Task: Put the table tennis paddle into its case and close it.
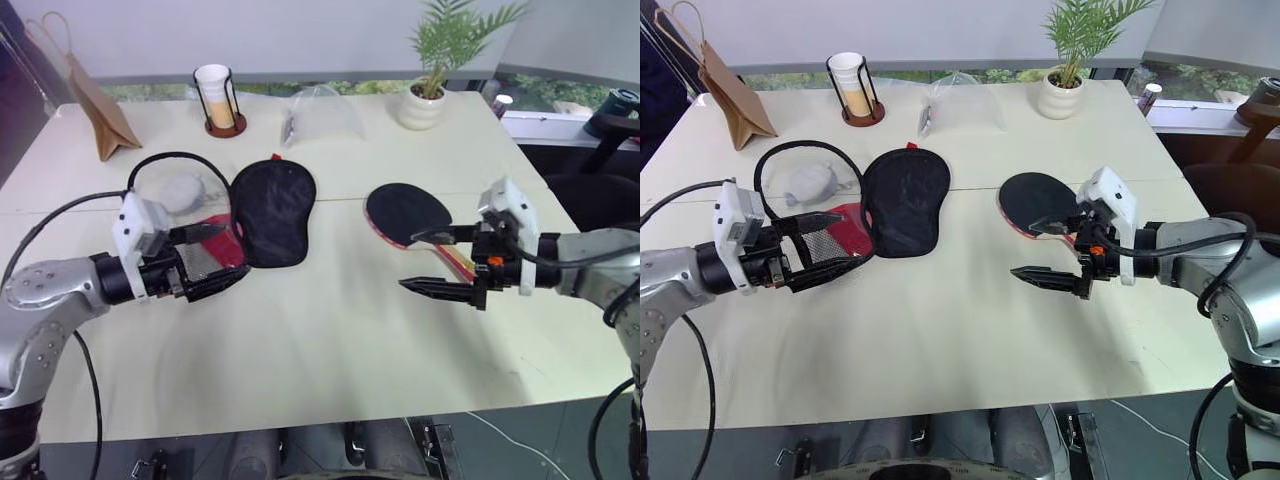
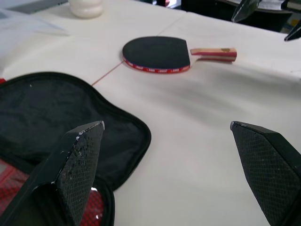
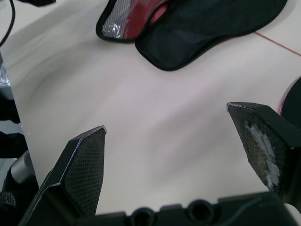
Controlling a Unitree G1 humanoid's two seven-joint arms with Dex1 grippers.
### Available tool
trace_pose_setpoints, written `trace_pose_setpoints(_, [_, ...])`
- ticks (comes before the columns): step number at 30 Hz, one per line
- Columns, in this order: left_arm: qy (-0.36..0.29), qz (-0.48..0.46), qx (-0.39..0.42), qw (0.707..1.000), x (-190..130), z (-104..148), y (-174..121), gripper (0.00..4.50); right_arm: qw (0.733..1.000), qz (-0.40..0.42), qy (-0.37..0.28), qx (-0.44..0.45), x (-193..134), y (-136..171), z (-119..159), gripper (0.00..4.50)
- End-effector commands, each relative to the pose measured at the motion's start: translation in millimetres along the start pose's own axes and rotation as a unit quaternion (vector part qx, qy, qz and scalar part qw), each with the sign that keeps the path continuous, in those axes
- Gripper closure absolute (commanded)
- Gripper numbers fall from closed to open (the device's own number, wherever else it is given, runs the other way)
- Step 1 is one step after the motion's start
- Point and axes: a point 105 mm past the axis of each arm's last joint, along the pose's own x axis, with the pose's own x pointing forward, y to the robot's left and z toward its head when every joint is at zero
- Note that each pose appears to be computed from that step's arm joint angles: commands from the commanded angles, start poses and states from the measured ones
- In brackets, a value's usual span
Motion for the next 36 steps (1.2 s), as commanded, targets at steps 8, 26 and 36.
trace_pose_setpoints(8, [-0.011,0.001,0.015,1.000,-1,10,-5,0.04,0.999,-0.024,-0.021,-0.020,0,-3,10,0.00])
trace_pose_setpoints(26, [-0.004,0.003,0.010,1.000,-2,6,-5,0.04,0.999,-0.034,-0.019,0.002,9,-6,9,0.00])
trace_pose_setpoints(36, [0.014,0.054,0.026,0.998,-10,-3,22,0.04,0.991,-0.096,0.003,0.090,92,-36,4,0.00])
